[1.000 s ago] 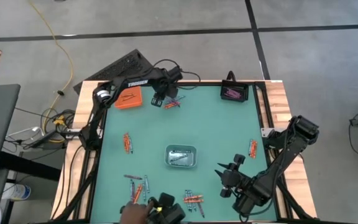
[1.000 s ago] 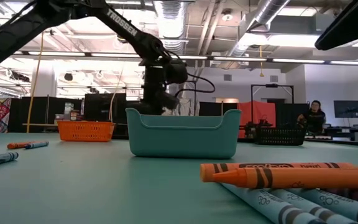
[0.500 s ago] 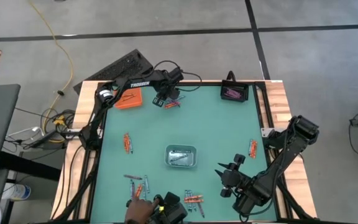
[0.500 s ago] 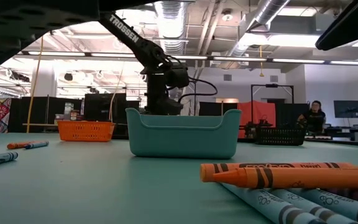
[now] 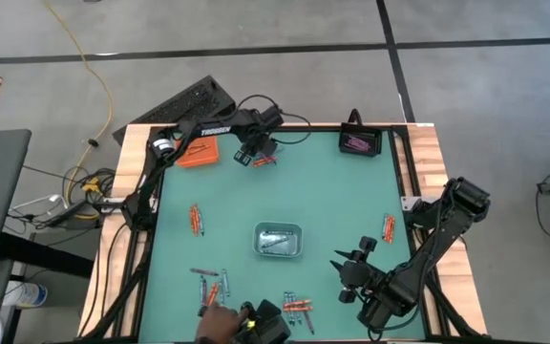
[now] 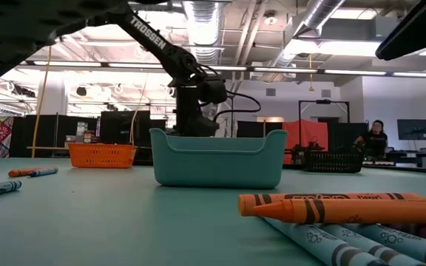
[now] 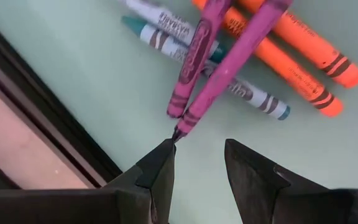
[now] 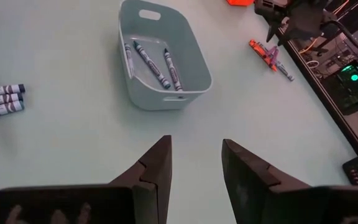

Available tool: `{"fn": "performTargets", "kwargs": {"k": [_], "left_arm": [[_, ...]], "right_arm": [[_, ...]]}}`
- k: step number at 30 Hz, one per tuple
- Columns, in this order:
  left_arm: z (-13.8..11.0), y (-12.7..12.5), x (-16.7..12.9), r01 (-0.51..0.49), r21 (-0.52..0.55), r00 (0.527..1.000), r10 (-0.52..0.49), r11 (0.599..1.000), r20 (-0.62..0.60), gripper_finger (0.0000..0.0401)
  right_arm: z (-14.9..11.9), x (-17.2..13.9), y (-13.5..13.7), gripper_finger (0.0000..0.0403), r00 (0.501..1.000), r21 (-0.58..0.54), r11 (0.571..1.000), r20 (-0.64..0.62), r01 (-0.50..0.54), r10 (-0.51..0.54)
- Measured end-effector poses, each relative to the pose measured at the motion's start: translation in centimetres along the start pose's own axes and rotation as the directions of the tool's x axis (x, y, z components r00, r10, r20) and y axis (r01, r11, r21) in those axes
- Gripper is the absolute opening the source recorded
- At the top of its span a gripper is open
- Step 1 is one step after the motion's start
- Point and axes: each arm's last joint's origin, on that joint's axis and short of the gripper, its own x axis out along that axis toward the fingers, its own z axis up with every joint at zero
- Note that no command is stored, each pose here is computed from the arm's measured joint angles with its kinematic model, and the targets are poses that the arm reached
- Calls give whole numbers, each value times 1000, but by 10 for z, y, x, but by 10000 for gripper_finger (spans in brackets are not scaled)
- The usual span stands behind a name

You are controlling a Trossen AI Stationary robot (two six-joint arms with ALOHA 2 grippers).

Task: Sort crayons
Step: Put the violet crayon into the black bin

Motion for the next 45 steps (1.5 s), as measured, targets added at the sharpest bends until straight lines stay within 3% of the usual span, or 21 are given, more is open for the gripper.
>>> {"fn": "performTargets", "kwargs": {"k": [13,23,36,45], "left_arm": [[9,-2,-3,-25,76,1000,25,997,-2,126],[7,-2,-2,-17,86,1000,18,996,-11,68],[3,-6,14,33,100,996,-25,994,-80,69],[8,4,5,-15,52,995,20,999,-98,69]], "right_arm": [[0,0,1,140,1000,10,1000,3,-5,5],[1,0,1,140,1000,10,1000,4,-5,5],[0,0,1,140,1000,13,1000,4,-5,5],[0,0,0,140,1000,-4,1000,-1,-1,1]]}}
